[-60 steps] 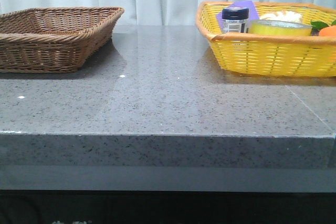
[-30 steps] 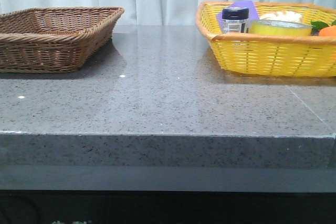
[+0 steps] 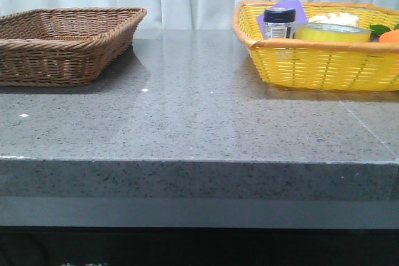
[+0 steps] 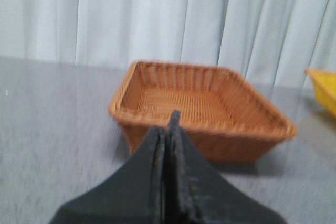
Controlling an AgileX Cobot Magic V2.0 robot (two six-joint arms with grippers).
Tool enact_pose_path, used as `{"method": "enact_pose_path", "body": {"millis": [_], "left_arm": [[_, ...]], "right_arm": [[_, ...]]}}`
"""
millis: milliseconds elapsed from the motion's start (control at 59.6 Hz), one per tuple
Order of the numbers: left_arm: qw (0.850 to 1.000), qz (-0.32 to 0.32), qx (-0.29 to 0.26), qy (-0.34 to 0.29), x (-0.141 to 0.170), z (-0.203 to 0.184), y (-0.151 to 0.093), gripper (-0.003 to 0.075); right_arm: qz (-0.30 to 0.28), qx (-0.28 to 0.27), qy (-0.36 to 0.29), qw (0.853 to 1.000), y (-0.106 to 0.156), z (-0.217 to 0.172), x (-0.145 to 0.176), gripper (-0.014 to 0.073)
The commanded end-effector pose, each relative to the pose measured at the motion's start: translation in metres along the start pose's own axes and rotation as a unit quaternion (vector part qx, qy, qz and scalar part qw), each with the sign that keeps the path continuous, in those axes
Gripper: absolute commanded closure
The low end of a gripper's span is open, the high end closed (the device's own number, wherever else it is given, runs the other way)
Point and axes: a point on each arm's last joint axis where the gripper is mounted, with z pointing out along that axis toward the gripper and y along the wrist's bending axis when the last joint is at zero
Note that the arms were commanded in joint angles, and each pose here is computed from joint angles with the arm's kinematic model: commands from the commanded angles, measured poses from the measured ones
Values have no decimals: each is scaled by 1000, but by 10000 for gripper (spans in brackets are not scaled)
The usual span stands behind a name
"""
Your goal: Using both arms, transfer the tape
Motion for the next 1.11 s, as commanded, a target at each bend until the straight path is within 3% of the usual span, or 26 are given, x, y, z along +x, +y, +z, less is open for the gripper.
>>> {"method": "enact_pose_path", "body": {"millis": [0, 218, 436, 503, 587, 687, 754, 855, 1090], "left_arm": [[999, -8, 6, -41, -44, -1, -4, 740], [999, -7, -1, 52, -81, 31, -8, 740], [999, -8, -3, 52, -87, 53, -9, 737], [999, -8, -2, 49, -88, 53, -9, 685], [999, -8, -2, 49, -88, 53, -9, 505], [999, -8, -2, 50, -88, 53, -9, 230], [999, -8, -2, 50, -88, 53, -9, 111], [999, -8, -3, 51, -87, 53, -9, 94], [999, -8, -3, 51, -87, 53, -9, 104]], "right_arm": [[12, -5, -42, 999, 3, -6, -40, 683], [38, -16, 25, 999, 9, 20, -85, 683], [51, -14, 56, 997, 9, 45, -95, 683], [52, -14, 58, 997, 9, 45, -95, 678], [52, -14, 58, 997, 9, 45, -95, 578], [52, -14, 58, 997, 9, 45, -95, 316], [52, -14, 58, 997, 9, 45, -95, 125], [52, -14, 60, 997, 9, 46, -95, 3], [68, -12, 68, 995, 8, 61, -97, 4]]}}
